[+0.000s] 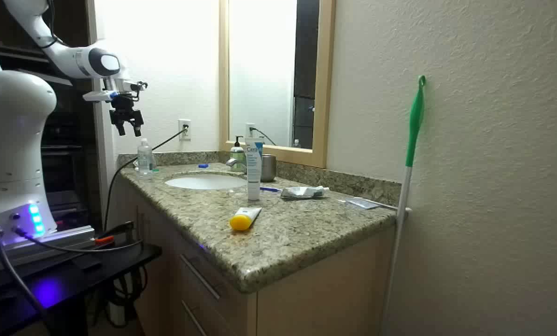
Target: Move the white tube with a white lid to the left
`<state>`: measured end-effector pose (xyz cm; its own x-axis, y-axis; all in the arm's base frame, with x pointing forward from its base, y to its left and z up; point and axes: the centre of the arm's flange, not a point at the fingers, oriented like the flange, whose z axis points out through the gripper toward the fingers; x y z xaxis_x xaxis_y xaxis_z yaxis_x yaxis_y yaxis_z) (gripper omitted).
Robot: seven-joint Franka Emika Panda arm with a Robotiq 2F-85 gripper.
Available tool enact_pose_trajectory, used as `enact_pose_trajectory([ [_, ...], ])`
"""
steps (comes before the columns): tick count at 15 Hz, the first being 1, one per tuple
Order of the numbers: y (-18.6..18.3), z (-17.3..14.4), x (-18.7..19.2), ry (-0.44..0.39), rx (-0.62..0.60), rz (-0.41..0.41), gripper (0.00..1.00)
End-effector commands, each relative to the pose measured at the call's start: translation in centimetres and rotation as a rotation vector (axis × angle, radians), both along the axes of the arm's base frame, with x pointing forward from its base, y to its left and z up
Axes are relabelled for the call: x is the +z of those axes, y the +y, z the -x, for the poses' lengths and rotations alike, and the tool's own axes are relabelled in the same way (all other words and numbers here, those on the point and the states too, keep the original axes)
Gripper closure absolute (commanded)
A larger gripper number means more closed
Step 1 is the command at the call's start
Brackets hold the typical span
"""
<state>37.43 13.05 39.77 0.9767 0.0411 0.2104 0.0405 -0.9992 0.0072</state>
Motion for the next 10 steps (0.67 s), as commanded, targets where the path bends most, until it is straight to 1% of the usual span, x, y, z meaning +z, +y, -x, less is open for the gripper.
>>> enact_pose_trajectory([
  [1,0.0,0.0,0.0,0.000,0.000,0.000,0.00],
  [2,-1.6,1.7,2.2,-0.036,-0.047,-0.019,0.00],
  [3,-2.7,2.2,3.8,-0.071,-0.090,-0.004,0.00],
  [5,-5.0,3.4,6.6,-0.137,-0.199,-0.018,0.00],
  [8,-7.6,5.0,9.2,-0.233,-0.342,-0.039,0.00],
  [9,-7.5,4.9,9.2,-0.270,-0.388,-0.073,0.00],
  [10,-6.5,3.2,9.5,-0.222,-0.312,-0.065,0.00],
])
